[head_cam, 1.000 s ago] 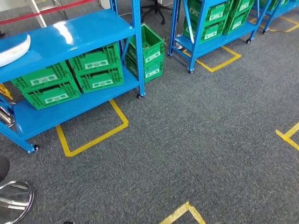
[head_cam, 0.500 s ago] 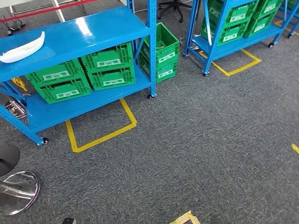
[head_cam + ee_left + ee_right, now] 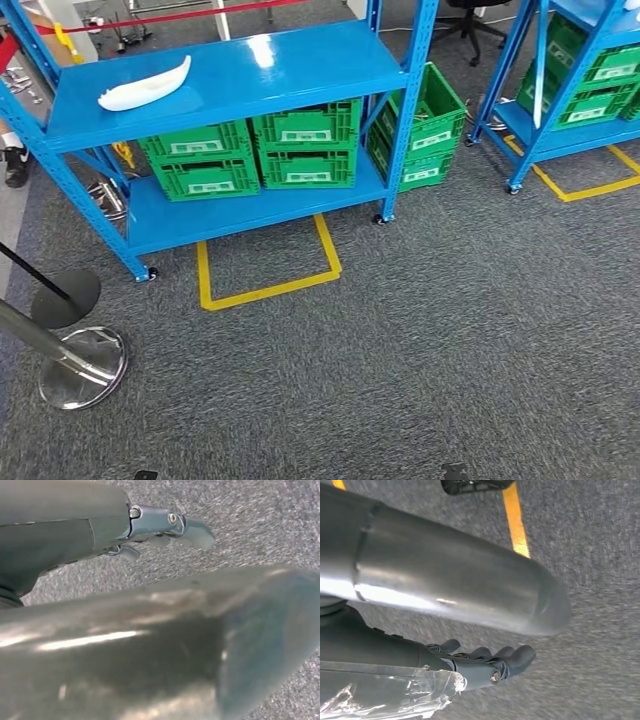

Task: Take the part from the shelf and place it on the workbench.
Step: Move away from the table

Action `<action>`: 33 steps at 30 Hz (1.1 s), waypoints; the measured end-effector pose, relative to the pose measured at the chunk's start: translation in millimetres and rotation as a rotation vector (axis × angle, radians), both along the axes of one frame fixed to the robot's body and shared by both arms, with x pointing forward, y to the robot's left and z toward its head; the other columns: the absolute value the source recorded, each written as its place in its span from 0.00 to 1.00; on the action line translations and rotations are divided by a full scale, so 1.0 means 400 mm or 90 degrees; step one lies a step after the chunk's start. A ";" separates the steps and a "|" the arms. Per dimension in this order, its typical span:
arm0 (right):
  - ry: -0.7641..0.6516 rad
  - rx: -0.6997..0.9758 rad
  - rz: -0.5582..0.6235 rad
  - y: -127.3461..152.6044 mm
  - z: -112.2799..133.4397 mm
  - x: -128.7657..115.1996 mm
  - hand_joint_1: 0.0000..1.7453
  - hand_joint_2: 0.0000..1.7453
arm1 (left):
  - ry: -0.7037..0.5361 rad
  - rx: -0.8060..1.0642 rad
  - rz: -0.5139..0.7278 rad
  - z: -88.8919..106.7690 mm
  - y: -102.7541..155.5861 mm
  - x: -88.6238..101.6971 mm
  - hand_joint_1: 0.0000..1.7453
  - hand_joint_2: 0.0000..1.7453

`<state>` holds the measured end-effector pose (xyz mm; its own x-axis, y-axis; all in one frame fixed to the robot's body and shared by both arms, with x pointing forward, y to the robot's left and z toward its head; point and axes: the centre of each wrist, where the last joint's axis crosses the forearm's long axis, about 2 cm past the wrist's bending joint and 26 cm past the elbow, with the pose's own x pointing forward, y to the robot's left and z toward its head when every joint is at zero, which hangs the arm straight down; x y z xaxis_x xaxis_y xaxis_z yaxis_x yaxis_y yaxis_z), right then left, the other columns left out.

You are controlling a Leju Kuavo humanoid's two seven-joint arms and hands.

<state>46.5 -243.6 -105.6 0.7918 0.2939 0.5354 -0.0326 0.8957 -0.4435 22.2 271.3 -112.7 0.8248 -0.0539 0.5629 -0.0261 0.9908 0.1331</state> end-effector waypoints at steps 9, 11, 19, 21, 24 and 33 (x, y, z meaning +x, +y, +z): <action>-0.008 0.020 -0.004 -0.001 -0.001 -0.003 0.00 0.00 | -0.007 -0.023 0.002 0.000 -0.003 -0.002 0.00 0.00; -0.008 0.023 -0.005 -0.001 -0.002 -0.004 0.00 0.00 | -0.004 -0.022 0.004 -0.001 -0.003 -0.010 0.00 0.00; -0.016 0.021 -0.005 -0.001 0.000 0.007 0.00 0.00 | -0.001 -0.020 0.007 -0.001 -0.003 -0.019 0.00 0.00; -0.018 0.020 -0.005 -0.001 0.000 0.011 0.00 0.00 | 0.001 -0.020 0.008 -0.002 -0.003 -0.023 0.00 0.00; -0.013 0.019 -0.004 -0.001 -0.001 -0.001 0.00 0.00 | 0.002 -0.020 0.008 -0.002 -0.004 -0.024 0.00 0.00; -0.006 0.019 -0.003 -0.001 -0.003 -0.020 0.00 0.00 | 0.003 -0.017 0.015 -0.002 -0.004 -0.028 0.00 0.00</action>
